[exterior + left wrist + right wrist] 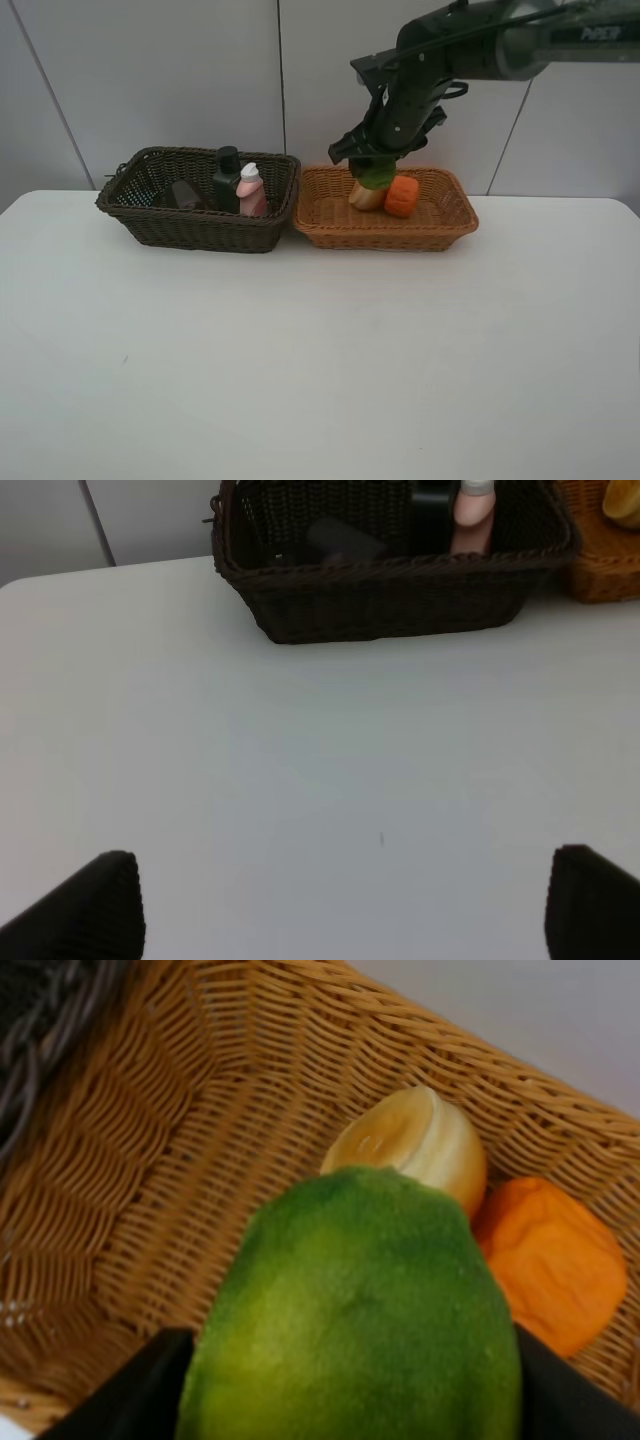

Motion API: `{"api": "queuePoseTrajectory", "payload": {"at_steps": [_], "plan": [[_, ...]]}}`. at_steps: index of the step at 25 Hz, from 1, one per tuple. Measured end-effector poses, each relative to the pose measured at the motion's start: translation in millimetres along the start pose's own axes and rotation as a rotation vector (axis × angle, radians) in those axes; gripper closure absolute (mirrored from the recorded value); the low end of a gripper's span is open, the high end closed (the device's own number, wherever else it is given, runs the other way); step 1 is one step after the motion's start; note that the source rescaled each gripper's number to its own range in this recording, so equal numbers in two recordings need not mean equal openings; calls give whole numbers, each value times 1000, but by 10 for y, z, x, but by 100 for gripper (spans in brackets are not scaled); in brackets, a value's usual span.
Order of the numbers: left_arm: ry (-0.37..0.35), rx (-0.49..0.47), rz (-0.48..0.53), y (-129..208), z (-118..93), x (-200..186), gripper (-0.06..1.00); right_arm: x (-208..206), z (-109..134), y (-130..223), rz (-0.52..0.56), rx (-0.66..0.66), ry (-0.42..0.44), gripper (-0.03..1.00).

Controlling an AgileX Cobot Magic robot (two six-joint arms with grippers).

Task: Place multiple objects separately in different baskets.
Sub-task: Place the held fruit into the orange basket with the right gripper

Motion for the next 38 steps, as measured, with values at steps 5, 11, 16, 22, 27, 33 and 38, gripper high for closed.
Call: {"api": "queuePoseTrajectory", "payload": {"at_steps": [5, 11, 16, 22, 27, 33, 38], "plan": [[0, 0, 0, 0, 0, 0, -3, 284, 45, 121, 34, 4, -14, 55], [0, 0, 0, 0, 0, 0, -3, 409, 91, 197, 61, 0, -21, 55], [0, 0, 0, 0, 0, 0, -3, 411, 91, 197, 60, 0, -21, 55], [0, 0, 0, 0, 0, 0, -3, 414, 93, 194, 58, 0, -21, 55], [0, 0, 0, 0, 0, 0, -3, 415, 93, 175, 46, -6, -22, 54], [0, 0, 0, 0, 0, 0, -3, 433, 92, 131, 16, -28, -18, 2], [0, 0, 0, 0, 0, 0, -3, 433, 89, 126, 13, -32, -17, -1]]}}
Point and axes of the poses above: a point on each arm's last joint axis where the gripper is mounted, x pointing out along that axis toward the gripper, z along the wrist's bending axis when the last joint is at zero, y = z × x, the point moved 7 cm from there along x, pointing out along that axis toward the gripper, and after that the axes turned 5 degrees about -x, right-handed, at the moved point
